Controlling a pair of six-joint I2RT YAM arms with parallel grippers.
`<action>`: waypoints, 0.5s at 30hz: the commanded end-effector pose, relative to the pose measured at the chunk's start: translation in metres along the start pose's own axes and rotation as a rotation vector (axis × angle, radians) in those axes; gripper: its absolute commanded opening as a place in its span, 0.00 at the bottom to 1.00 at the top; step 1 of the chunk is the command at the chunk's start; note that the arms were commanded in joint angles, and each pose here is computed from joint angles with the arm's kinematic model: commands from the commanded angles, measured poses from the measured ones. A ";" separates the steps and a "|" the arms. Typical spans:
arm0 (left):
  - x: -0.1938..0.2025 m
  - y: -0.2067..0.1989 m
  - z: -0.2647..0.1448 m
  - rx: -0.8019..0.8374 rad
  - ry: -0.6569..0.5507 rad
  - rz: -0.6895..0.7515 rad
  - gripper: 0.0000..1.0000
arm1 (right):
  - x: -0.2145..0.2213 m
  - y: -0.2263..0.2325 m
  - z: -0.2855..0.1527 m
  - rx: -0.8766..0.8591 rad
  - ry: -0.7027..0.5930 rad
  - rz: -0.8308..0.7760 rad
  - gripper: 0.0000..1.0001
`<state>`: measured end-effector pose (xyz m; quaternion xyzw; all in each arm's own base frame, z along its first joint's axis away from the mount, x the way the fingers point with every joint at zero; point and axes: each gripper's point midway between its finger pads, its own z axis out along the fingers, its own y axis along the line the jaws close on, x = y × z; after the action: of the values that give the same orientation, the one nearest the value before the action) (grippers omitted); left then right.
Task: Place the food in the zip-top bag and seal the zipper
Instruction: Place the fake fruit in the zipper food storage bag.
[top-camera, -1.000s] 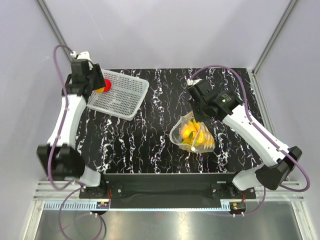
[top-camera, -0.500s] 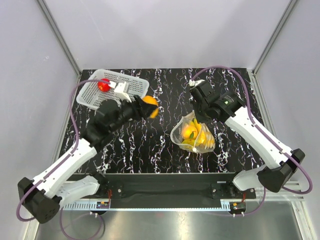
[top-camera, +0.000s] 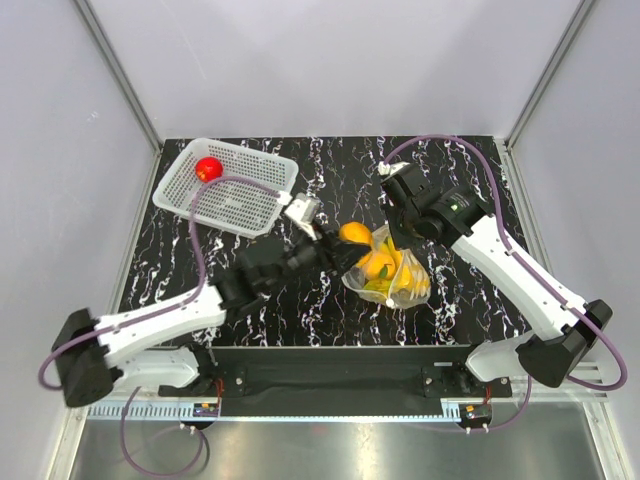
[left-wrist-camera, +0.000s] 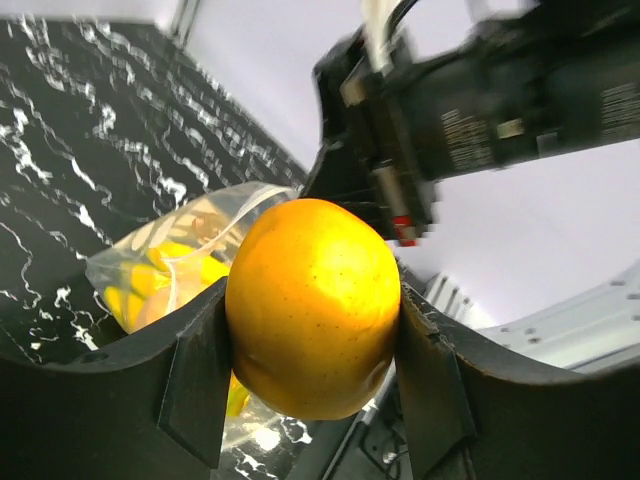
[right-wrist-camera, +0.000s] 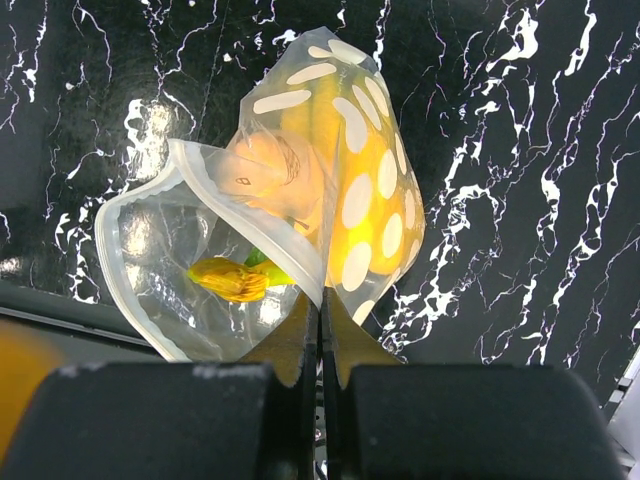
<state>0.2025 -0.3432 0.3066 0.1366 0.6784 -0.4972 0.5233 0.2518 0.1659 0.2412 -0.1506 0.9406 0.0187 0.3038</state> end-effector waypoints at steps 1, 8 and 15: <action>-0.014 -0.015 0.028 0.031 -0.077 0.033 0.28 | -0.010 0.003 -0.015 -0.033 -0.055 0.015 0.00; 0.016 -0.014 0.057 0.011 -0.051 -0.028 0.28 | -0.011 -0.002 -0.020 -0.011 -0.059 0.017 0.00; 0.068 -0.016 0.085 0.020 0.065 -0.050 0.29 | -0.017 -0.013 -0.027 0.045 -0.076 0.020 0.00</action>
<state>0.2104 -0.4217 0.2260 0.1565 0.7300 -0.4745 0.4663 0.2509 0.1598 0.2504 -0.1468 0.9398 0.0084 0.3086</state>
